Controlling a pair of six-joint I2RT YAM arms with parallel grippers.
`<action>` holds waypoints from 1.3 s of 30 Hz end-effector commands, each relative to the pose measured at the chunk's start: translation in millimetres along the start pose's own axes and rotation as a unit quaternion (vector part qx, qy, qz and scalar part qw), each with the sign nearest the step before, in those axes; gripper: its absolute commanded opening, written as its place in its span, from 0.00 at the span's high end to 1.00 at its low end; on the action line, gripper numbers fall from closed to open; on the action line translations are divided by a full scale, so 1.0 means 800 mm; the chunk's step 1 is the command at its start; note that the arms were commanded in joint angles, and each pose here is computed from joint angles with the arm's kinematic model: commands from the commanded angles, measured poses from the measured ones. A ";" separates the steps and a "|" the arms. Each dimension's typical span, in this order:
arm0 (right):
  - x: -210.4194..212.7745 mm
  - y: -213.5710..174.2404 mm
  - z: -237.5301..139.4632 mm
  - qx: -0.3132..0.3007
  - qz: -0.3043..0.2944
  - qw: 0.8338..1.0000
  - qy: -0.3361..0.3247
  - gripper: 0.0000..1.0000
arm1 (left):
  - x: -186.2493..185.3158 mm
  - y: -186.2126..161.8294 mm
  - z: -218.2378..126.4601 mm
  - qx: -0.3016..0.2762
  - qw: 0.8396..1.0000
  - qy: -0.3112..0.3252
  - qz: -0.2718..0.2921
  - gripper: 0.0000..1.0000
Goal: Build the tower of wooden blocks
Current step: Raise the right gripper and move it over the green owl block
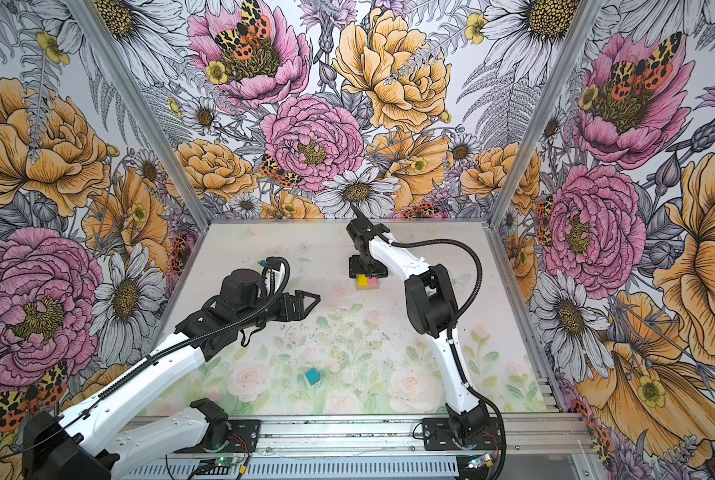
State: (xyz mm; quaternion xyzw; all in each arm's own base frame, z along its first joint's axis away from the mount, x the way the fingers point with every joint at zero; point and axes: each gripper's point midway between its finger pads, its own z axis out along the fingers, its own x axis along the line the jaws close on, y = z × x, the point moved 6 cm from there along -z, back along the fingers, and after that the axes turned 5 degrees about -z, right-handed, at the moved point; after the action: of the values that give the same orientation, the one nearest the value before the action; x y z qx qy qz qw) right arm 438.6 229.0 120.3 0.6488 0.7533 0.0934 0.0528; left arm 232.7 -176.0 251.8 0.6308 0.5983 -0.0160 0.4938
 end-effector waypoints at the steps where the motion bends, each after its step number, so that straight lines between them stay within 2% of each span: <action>1: 0.007 0.007 -0.028 -0.026 -0.009 1.000 0.004 0.16 | -0.001 0.002 -0.006 -0.010 1.000 -0.012 -0.005 0.01; 5: 0.008 0.013 -0.068 -0.060 -0.013 0.998 0.010 0.12 | -0.004 0.006 -0.009 -0.016 1.000 -0.013 -0.002 0.01; 9: -0.005 0.008 -0.116 -0.100 -0.009 0.995 -0.011 0.00 | -0.003 0.007 -0.009 -0.019 1.000 -0.007 -0.002 0.01; 14: -0.028 -0.020 -0.152 -0.128 0.002 0.991 -0.043 0.00 | -0.002 0.005 -0.012 -0.021 1.000 0.010 0.000 0.01; 18: -0.049 -0.052 -0.150 -0.124 0.007 0.990 -0.066 0.00 | -0.001 -0.001 -0.013 -0.023 0.999 0.037 0.002 0.01; 24: -0.103 -0.098 -0.124 -0.107 0.060 0.990 -0.064 0.03 | -0.021 -0.012 -0.003 -0.022 0.999 0.046 0.004 0.01; 39: -0.192 -0.154 -0.064 -0.069 0.155 0.983 -0.075 0.02 | -0.114 -0.046 0.078 0.034 0.996 0.021 0.074 0.01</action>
State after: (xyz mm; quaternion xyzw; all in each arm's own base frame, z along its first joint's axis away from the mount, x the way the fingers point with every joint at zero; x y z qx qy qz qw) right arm 327.9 61.5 131.6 0.7474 0.6477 0.0659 0.1320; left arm 207.4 -276.0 237.6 0.6968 0.5697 0.0035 0.4357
